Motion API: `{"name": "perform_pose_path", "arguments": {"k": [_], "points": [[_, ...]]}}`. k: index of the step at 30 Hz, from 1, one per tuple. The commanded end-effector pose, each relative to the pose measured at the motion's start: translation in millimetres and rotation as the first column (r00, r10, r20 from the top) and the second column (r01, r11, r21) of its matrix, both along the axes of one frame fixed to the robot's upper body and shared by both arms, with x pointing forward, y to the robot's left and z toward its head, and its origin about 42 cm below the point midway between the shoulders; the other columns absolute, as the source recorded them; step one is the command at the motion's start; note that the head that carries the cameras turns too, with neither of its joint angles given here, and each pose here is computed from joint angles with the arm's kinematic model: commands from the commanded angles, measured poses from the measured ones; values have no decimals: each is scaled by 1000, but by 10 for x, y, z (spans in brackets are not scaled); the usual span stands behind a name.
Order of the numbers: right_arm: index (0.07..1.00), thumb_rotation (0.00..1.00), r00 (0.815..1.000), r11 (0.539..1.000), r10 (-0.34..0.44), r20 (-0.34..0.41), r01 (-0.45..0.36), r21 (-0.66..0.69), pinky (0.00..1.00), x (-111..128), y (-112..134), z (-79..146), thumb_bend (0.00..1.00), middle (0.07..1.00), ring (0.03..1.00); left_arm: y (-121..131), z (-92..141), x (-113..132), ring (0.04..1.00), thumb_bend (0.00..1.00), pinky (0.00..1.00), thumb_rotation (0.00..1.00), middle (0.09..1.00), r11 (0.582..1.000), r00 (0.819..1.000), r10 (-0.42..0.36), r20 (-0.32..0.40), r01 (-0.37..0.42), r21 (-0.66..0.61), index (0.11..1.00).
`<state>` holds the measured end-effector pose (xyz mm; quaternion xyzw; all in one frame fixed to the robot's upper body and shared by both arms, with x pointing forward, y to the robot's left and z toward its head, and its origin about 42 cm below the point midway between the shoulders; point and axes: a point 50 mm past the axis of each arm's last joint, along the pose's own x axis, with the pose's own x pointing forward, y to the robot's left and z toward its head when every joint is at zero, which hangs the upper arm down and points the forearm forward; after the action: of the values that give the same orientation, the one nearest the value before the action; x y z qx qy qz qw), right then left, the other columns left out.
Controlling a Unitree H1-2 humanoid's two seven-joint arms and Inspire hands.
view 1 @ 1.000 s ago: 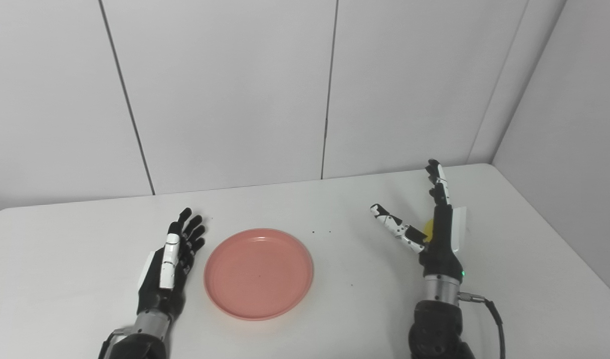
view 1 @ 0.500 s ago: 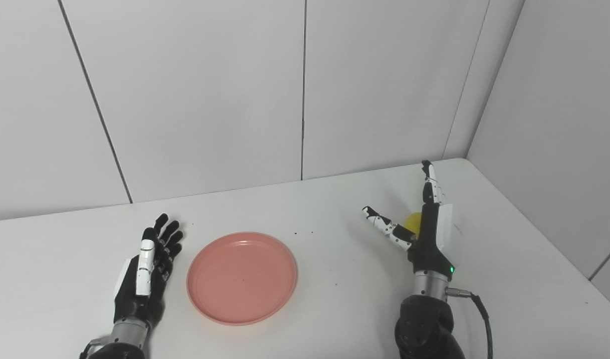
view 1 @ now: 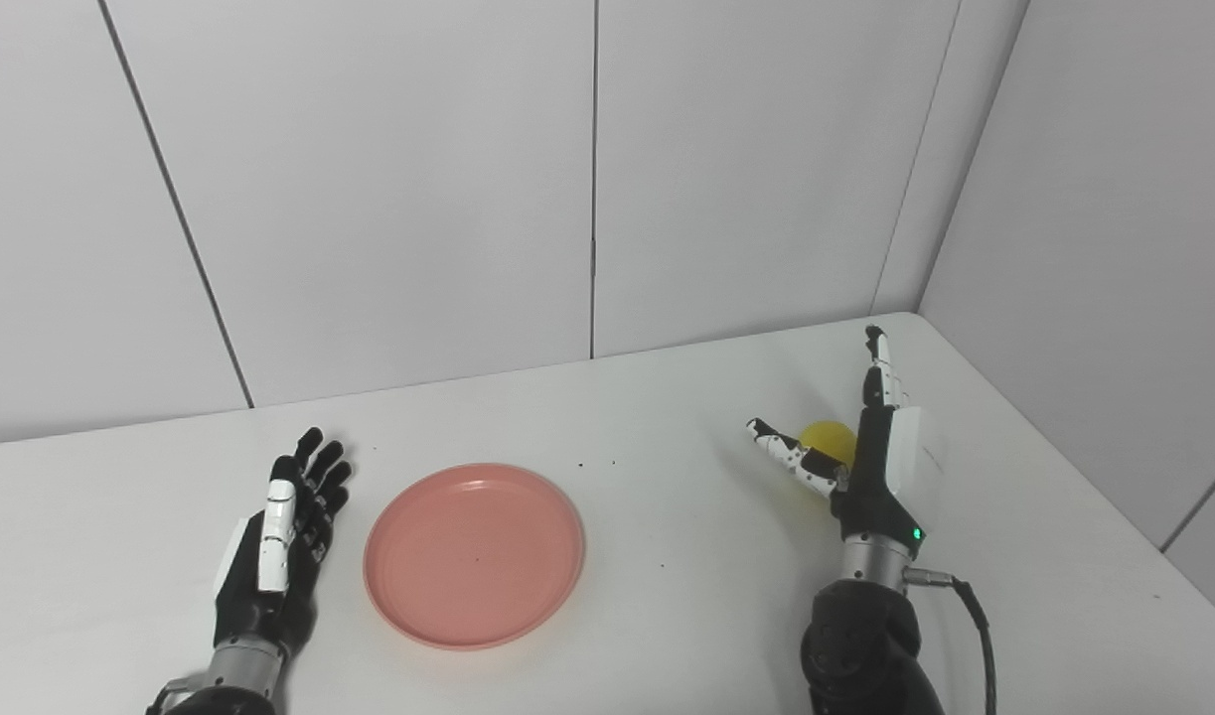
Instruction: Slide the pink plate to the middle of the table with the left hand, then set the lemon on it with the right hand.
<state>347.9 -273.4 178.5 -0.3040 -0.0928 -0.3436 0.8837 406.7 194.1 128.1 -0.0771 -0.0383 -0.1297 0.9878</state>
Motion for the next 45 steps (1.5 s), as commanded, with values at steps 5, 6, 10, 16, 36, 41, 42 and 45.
{"name": "perform_pose_path", "arguments": {"k": [5,6,10,16,36,41,42,45], "points": [[919,185,1000,1000,-16,-9,16,-7,771,65,-61,62,824,910,883,68,-113,-29,974,634,1000,1000,974,1000,1000,-3,-9,3,-3,984],[919,184,1000,1000,-16,-10,16,-6,771,67,-61,58,823,910,883,68,-114,-28,974,634,1000,1000,974,1000,1000,-3,-9,3,-3,985],[907,133,1000,1000,-12,-28,13,11,738,95,-62,4,819,900,859,83,-105,-35,969,633,994,1000,969,1000,1000,6,-5,-6,4,981],[895,101,998,1000,-12,-59,12,6,746,138,-67,-78,804,888,849,97,-93,-44,964,637,991,1000,964,1000,1000,10,-9,-10,-6,974],[856,1,997,998,-4,-77,9,55,599,223,-125,-248,683,862,718,84,-81,-57,958,625,979,1000,957,1000,1000,13,-16,-13,-4,965],[807,0,998,997,13,-64,-8,77,486,229,-123,-278,583,785,635,77,-78,-56,958,617,976,1000,957,1000,1000,8,-12,-8,0,970],[798,0,998,997,15,-59,-10,78,494,230,-123,-281,568,771,642,76,-77,-56,959,618,977,1000,958,1000,1000,8,-13,-8,-1,971],[763,0,999,997,5,-49,-1,73,475,234,-125,-290,531,724,614,72,-74,-55,960,619,979,1000,959,1000,1000,7,-11,-7,-2,971]]}}
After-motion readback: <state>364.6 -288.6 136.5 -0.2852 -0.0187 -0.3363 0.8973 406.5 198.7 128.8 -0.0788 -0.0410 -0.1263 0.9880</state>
